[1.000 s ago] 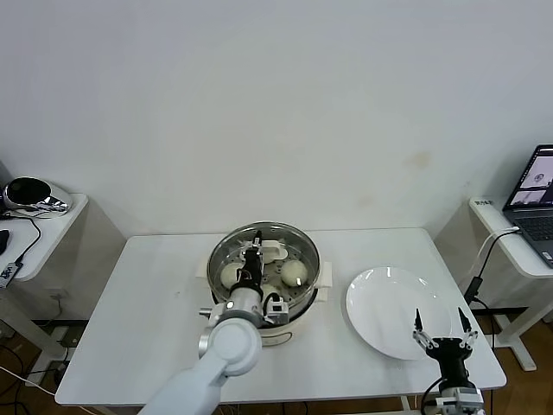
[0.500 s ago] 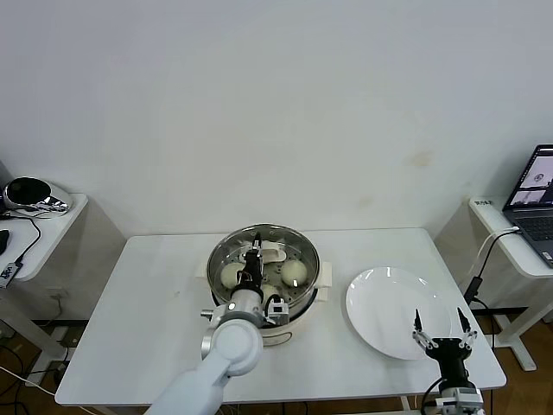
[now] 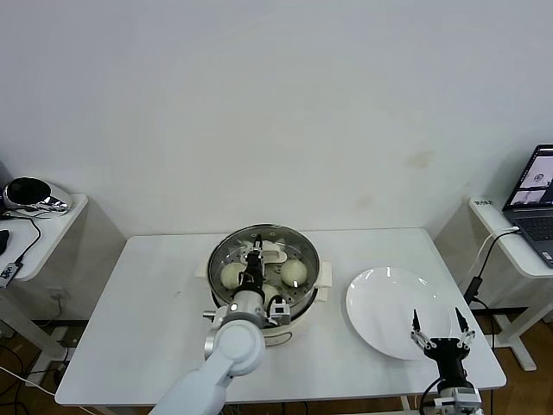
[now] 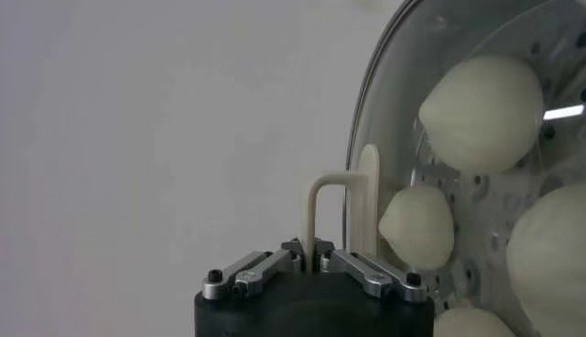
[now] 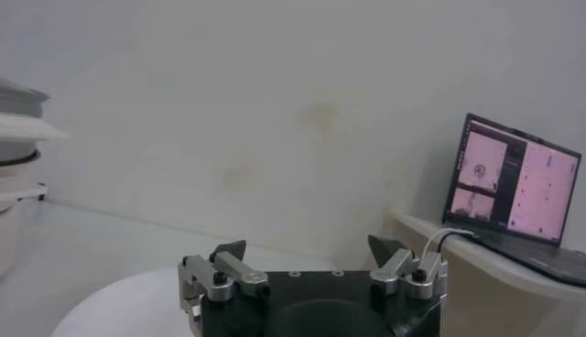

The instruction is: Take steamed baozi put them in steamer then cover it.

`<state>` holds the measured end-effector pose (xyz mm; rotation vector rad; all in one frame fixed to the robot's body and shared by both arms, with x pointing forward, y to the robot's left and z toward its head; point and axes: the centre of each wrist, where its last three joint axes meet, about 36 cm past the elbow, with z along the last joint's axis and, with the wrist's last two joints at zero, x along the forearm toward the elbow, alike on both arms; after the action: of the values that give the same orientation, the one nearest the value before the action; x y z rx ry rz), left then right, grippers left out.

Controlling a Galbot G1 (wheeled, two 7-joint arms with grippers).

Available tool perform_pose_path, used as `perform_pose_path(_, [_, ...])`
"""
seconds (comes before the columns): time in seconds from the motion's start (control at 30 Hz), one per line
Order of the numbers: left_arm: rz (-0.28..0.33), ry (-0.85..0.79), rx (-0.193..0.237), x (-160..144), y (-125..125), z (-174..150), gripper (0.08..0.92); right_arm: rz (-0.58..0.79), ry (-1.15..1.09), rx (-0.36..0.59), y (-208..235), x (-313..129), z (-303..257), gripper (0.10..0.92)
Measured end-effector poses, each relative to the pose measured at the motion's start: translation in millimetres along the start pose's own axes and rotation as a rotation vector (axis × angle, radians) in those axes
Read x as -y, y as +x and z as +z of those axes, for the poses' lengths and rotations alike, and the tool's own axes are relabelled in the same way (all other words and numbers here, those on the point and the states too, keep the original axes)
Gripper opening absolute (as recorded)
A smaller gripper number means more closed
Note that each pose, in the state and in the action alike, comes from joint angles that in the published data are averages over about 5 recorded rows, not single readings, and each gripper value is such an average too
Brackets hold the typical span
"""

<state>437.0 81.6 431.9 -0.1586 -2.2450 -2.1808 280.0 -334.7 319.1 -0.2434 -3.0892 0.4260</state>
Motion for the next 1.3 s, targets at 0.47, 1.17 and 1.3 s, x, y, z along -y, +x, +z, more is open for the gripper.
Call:
perform_pose_path(0.47, [-0.020, 0.036, 0.027, -7, 20, 6, 0.449, -0.009, 0.000, -0.004, 1, -4, 0, 0.823])
perform_pose_path(1.17, [0.001, 0.722, 0.094, -6, 149, 116, 0.823, -0.094, -0.038, -0.007, 8, -28, -2, 0.823])
perform_pose_path(1.3, [0.003, 0.961, 0.036, 12, 174, 138, 0.823, -0.140, -0.055, -0.007, 11, -37, -5, 0.823])
